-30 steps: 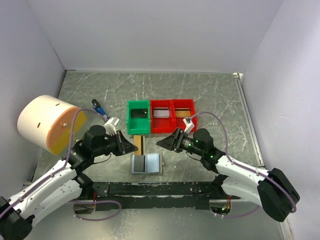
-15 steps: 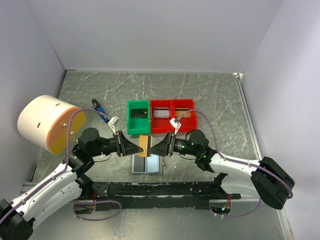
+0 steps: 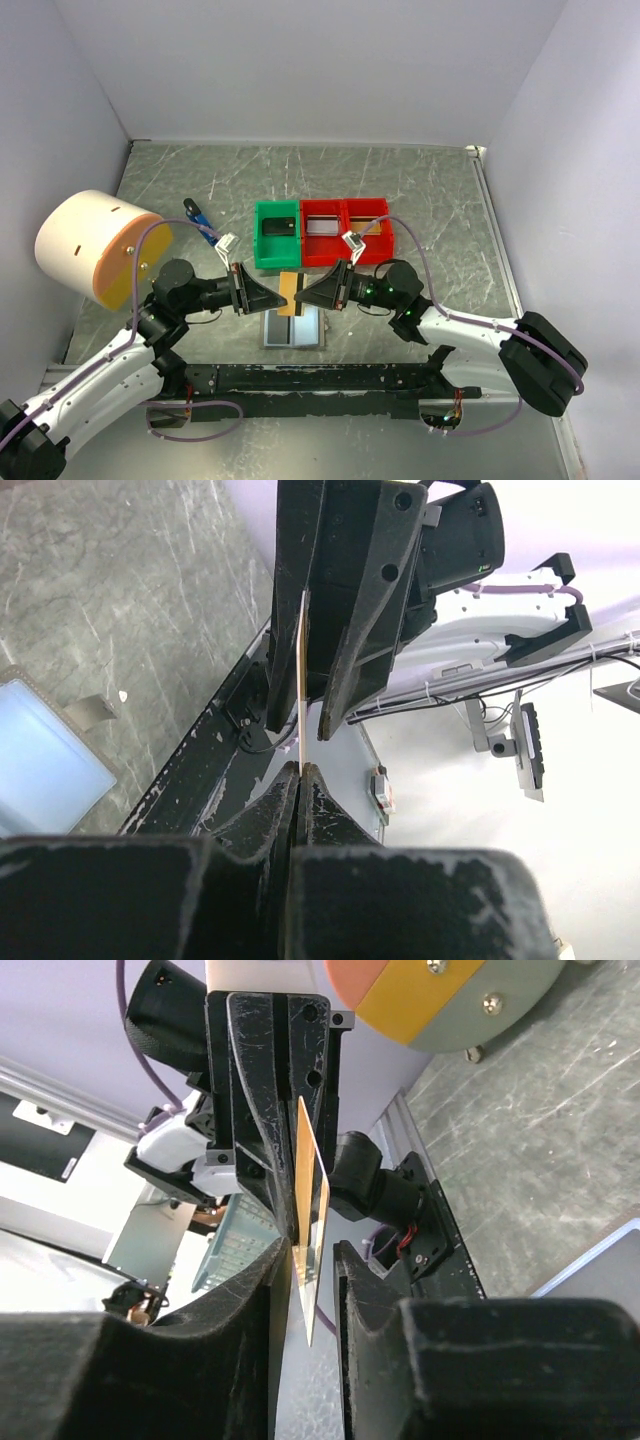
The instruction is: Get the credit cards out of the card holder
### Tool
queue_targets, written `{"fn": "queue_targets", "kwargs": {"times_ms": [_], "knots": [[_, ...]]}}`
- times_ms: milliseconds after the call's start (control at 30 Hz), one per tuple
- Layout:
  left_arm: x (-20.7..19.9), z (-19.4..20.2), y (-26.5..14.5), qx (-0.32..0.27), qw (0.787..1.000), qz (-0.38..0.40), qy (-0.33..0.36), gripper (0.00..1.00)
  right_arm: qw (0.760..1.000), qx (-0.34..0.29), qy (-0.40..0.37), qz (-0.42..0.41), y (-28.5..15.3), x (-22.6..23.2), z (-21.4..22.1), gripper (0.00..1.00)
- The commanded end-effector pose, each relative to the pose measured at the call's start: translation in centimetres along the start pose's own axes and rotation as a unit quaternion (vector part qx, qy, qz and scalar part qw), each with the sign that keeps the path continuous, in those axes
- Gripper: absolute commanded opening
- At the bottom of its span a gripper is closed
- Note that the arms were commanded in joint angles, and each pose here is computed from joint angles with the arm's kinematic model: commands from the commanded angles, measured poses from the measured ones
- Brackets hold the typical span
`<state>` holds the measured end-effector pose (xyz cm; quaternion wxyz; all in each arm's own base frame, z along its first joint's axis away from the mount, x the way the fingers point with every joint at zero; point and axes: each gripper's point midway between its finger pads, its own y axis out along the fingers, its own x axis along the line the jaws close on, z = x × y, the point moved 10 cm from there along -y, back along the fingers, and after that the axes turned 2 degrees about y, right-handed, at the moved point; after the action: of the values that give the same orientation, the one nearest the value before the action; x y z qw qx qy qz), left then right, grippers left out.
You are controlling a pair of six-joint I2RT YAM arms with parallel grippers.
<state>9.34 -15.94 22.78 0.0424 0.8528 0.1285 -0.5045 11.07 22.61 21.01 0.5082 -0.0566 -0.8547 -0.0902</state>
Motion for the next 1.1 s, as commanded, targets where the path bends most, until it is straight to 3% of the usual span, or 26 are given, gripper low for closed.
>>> {"fn": "queue_targets", "kwargs": {"times_ms": [0, 267, 333, 400, 533, 667, 833, 1067], "knots": [[-0.6, -0.2, -0.2, -0.006, 1.000, 0.028, 0.013, 0.07, 0.999, -0.005, -0.007, -0.032, -0.2, 0.8, 0.0, 0.21], [-0.6, -0.1, -0.3, -0.007, 1.000, 0.020, 0.014, 0.07, 0.999, -0.010, -0.001, -0.047, -0.6, 1.0, 0.2, 0.03], [-0.5, 0.0, -0.3, -0.006, 1.000, 0.016, 0.014, 0.13, 0.999, -0.010, -0.003, -0.046, -0.5, 1.1, 0.1, 0.00], [-0.2, 0.1, -0.4, -0.003, 1.000, 0.006, 0.009, 0.24, 0.999, -0.011, -0.003, -0.041, -0.4, 1.1, 0.0, 0.00], [0.2, 0.1, -0.5, 0.001, 0.999, -0.045, 0.012, 0.64, 1.000, -0.019, -0.010, -0.017, -0.6, 1.0, -0.1, 0.00], [0.2, -0.7, -1.3, -0.010, 0.989, -0.142, 0.041, 0.78, 0.996, -0.035, -0.036, 0.069, -0.9, 0.4, -0.7, 0.00], [0.2, -1.9, -2.6, -0.015, 0.961, -0.265, 0.077, 0.90, 0.971, -0.072, -0.098, 0.207, -1.9, 1.2, -2.8, 0.00], [0.2, -6.2, -3.5, -0.035, 0.874, -0.463, 0.145, 0.97, 0.927, -0.118, -0.161, 0.318, -3.9, 2.3, -4.7, 0.00]]}}
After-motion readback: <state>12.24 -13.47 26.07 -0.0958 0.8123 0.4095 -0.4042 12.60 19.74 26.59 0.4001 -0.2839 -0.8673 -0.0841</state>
